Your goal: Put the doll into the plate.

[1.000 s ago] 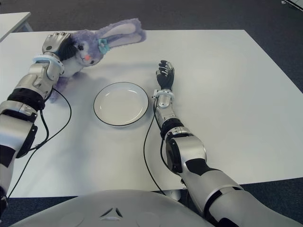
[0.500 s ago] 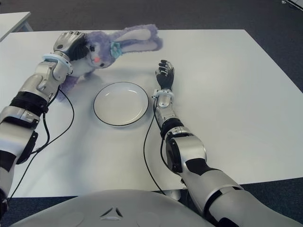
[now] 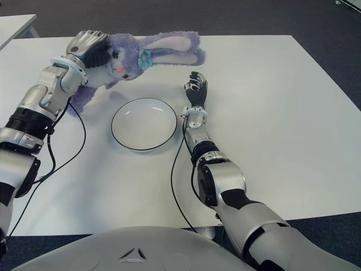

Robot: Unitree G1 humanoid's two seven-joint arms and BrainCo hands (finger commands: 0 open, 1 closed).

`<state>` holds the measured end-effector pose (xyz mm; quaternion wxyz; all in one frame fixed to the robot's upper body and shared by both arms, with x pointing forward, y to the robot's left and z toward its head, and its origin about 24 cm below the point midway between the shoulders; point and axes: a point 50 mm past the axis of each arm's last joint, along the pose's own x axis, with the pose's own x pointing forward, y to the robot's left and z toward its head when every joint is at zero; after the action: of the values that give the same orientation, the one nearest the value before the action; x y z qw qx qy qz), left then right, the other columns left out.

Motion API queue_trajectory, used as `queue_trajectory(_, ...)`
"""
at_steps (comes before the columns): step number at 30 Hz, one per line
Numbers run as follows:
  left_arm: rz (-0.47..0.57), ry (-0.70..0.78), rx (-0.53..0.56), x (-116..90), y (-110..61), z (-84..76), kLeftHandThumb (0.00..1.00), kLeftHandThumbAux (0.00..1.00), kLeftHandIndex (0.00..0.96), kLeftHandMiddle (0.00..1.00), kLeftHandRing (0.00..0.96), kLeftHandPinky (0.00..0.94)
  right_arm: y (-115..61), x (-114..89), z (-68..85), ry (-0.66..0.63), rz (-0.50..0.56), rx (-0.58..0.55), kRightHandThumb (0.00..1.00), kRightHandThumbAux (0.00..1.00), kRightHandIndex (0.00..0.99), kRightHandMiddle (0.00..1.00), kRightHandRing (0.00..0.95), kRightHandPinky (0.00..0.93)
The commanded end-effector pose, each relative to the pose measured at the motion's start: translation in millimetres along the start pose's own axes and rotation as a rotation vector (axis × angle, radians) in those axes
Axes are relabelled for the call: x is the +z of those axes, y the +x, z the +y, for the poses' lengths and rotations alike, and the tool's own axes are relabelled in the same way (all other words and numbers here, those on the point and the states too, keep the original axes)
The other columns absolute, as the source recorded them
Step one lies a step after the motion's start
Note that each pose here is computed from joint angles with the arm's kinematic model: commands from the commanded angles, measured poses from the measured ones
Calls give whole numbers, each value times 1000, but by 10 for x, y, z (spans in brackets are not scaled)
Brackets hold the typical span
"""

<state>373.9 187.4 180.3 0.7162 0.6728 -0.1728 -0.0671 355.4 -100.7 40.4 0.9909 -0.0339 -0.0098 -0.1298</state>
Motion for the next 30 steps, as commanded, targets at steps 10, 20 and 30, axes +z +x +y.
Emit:
queue_trajectory(10,-45,39,-72,148,-148,-7,950,650,384,507,526,749,-845,-1072,-4,-110,500,35,560,902,242,282,266,252)
queue_trajectory(20,-59,90,-85,260,-179,93,950,650,384,506,527,743,-845,-1075,-5,-104,508,34,566,905,243,282,262,237)
queue_trajectory(30,-66,143,-106,355,-201,239,950,650,384,507,529,733,-843,-1072,3,-98,510,39,572,904,234,277,255,238)
